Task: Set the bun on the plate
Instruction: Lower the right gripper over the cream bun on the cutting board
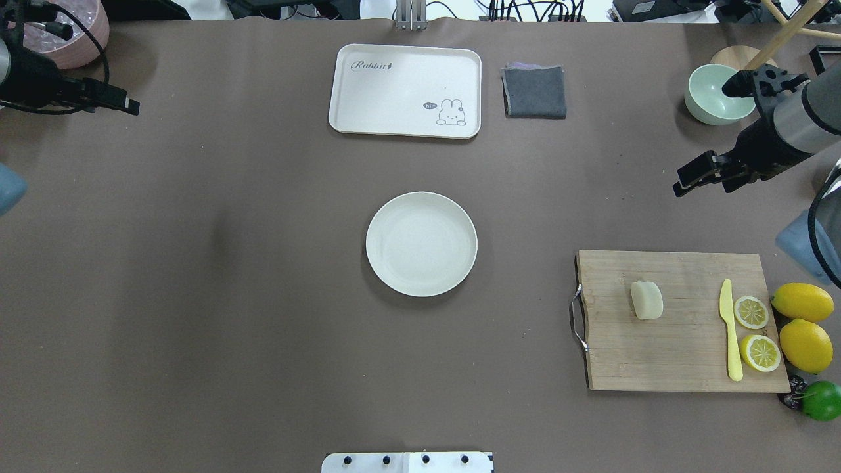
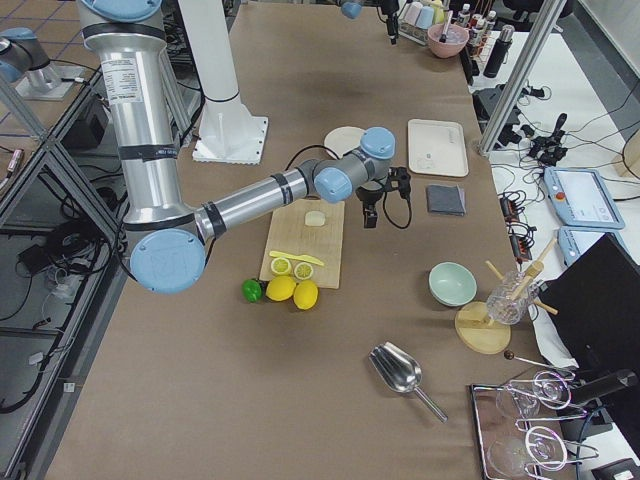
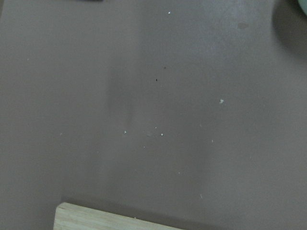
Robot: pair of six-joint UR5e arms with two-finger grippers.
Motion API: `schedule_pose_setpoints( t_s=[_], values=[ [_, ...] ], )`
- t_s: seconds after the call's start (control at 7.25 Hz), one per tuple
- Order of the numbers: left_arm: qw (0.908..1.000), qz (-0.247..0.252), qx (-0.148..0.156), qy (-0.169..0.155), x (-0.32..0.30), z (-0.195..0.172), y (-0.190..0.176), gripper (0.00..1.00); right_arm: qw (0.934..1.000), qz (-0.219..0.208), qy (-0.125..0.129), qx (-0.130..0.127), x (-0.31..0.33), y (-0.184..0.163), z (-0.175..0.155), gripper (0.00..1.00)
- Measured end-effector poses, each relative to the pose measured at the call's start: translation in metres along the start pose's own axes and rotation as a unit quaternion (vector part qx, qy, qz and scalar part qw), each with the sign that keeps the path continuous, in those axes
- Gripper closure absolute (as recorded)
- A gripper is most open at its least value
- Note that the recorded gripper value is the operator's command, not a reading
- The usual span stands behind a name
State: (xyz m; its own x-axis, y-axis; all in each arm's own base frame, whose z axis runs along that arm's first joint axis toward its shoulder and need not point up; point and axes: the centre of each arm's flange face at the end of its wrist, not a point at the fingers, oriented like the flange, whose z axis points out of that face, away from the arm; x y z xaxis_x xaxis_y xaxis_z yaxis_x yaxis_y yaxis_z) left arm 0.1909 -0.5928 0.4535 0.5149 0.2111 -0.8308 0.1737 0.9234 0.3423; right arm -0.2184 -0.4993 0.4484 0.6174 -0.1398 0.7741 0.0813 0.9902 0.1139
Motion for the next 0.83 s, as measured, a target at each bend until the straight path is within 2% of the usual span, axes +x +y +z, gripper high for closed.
schedule_pose_setpoints(
  t_s=[0.41,0.83],
  values=[
    [1.0,-0.003,0.007,-0.004,-0.031,-0.011,0.025,0.02,0.9993,-0.001,0.012,-0.036,-0.042,0.046,0.045,0.0],
    [0.9997,-0.007,0.02,-0.01,-0.053,-0.025,0.031,0.02,0.998,-0.003,0.031,-0.054,-0.097,0.097,0.083,0.0]
  ],
)
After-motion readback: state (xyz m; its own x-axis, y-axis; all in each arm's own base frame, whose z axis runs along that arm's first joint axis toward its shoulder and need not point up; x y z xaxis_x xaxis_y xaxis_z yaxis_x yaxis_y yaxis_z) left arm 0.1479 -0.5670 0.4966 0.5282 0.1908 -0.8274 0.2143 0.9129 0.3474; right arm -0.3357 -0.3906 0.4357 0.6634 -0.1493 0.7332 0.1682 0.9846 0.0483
